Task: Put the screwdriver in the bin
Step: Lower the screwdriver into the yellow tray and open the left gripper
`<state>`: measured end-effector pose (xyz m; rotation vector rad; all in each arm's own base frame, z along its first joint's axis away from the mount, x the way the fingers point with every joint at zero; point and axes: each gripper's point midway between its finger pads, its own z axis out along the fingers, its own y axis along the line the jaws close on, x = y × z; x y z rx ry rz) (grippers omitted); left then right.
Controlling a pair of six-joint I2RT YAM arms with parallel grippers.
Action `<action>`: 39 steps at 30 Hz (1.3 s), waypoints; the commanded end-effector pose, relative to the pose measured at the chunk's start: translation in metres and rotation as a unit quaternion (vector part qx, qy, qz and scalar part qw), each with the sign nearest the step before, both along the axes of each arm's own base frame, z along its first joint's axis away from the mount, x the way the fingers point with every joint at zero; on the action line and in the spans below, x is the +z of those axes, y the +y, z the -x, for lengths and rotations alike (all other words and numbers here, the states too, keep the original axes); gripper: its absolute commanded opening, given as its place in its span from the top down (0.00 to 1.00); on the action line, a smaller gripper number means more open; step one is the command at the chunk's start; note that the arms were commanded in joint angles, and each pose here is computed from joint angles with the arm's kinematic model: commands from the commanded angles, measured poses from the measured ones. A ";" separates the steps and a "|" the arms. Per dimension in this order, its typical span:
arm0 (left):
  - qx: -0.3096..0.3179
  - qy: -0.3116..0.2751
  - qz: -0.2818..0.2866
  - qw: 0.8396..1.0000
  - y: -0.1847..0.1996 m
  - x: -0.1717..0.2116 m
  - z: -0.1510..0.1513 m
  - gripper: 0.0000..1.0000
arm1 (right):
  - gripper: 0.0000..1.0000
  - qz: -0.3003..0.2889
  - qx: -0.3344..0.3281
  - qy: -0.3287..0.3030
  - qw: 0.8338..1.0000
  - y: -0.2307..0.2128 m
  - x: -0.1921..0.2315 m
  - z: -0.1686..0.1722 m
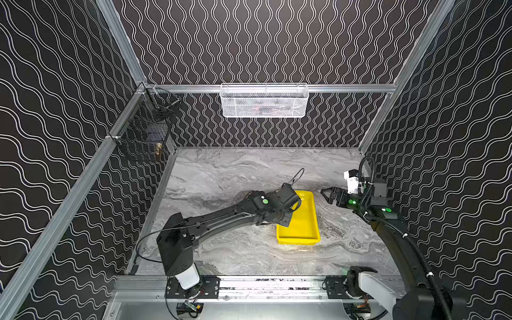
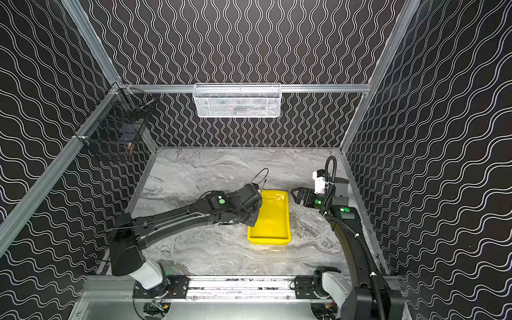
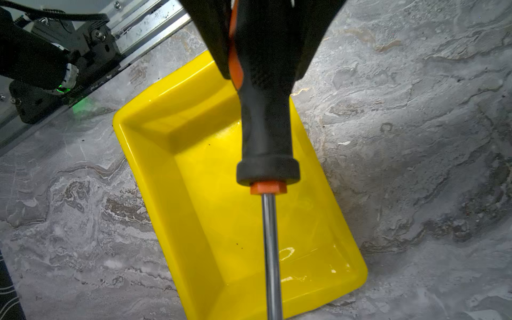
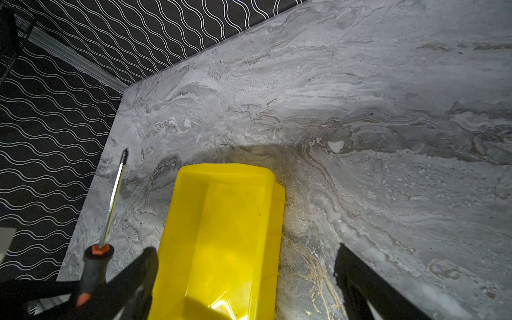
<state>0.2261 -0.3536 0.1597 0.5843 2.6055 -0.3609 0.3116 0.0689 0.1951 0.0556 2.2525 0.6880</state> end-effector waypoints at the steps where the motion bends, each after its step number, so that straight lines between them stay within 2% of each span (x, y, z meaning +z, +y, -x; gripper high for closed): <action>1: -0.020 -0.001 0.001 1.000 -0.012 -0.004 0.003 0.92 | 0.01 0.004 -0.006 -0.004 1.000 -0.002 0.005 0.000; 18: -0.048 0.051 -0.030 0.997 -0.032 -0.060 0.015 0.91 | 0.01 0.007 -0.005 -0.008 1.000 -0.003 0.007 -0.001; 27: -0.053 0.068 -0.036 0.996 -0.045 -0.081 0.014 0.86 | 0.01 0.015 -0.012 -0.007 1.000 -0.006 0.004 0.001; 35: -0.051 0.079 -0.065 0.993 -0.047 -0.104 0.011 0.82 | 0.01 0.016 -0.014 -0.010 1.000 -0.006 0.004 0.001; 39: -0.047 0.088 -0.079 0.992 -0.046 -0.116 0.011 0.76 | 0.01 0.015 -0.010 -0.007 1.000 -0.005 0.004 0.002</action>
